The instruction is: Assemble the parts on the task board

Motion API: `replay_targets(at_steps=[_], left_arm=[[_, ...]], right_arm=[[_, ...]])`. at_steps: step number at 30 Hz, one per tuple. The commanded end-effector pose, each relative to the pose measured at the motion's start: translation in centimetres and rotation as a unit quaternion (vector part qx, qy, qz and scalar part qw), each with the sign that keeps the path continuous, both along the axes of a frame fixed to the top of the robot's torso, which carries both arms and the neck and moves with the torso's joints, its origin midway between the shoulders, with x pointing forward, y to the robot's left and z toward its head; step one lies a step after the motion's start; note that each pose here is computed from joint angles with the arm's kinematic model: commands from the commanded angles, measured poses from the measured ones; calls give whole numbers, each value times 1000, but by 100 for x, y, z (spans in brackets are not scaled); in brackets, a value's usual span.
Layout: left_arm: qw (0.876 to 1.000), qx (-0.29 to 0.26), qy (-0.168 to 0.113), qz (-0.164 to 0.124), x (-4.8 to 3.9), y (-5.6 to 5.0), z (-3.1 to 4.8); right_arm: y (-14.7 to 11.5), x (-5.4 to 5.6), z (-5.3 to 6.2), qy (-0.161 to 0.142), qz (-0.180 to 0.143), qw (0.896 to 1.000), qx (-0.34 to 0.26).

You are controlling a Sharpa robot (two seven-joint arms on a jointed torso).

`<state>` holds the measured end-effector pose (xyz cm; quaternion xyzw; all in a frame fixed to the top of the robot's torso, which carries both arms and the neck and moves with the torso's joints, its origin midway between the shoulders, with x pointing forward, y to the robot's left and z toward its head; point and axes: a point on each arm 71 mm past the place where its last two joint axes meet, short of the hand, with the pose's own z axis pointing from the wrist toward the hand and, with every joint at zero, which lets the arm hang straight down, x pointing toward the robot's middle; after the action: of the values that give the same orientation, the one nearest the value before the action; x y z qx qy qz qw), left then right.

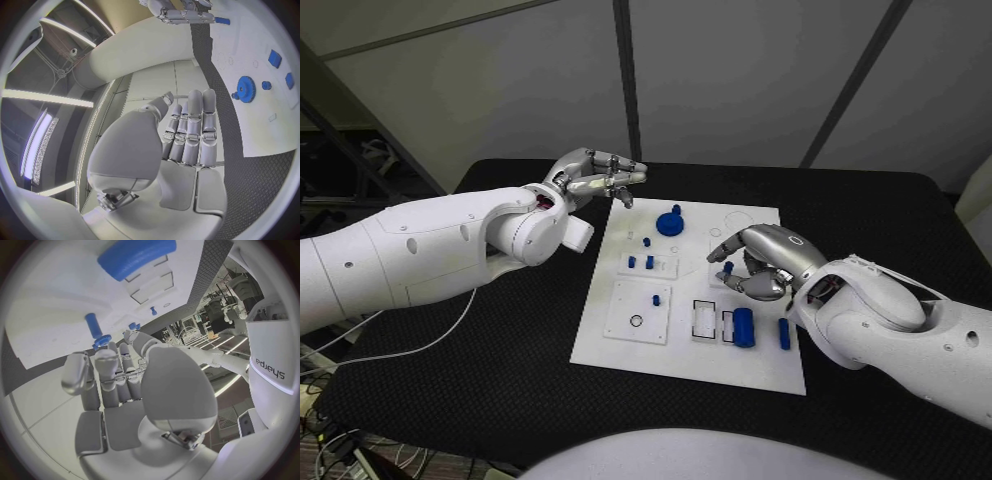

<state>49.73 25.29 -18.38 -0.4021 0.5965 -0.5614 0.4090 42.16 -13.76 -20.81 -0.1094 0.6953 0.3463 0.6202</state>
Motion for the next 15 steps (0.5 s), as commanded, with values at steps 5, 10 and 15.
replay_targets(at_steps=[5, 10, 15], left_arm=[[1000, -4, -5, -2, 8, 0, 11], [1000, -4, -5, -2, 10, -1, 10], [1000, -4, -5, -2, 9, -2, 9]], right_arm=[[-120, 65, -48, 18, -23, 997, -66], [-147, 94, -61, 19, -28, 996, -77], [-140, 122, -80, 21, -29, 996, -83]])
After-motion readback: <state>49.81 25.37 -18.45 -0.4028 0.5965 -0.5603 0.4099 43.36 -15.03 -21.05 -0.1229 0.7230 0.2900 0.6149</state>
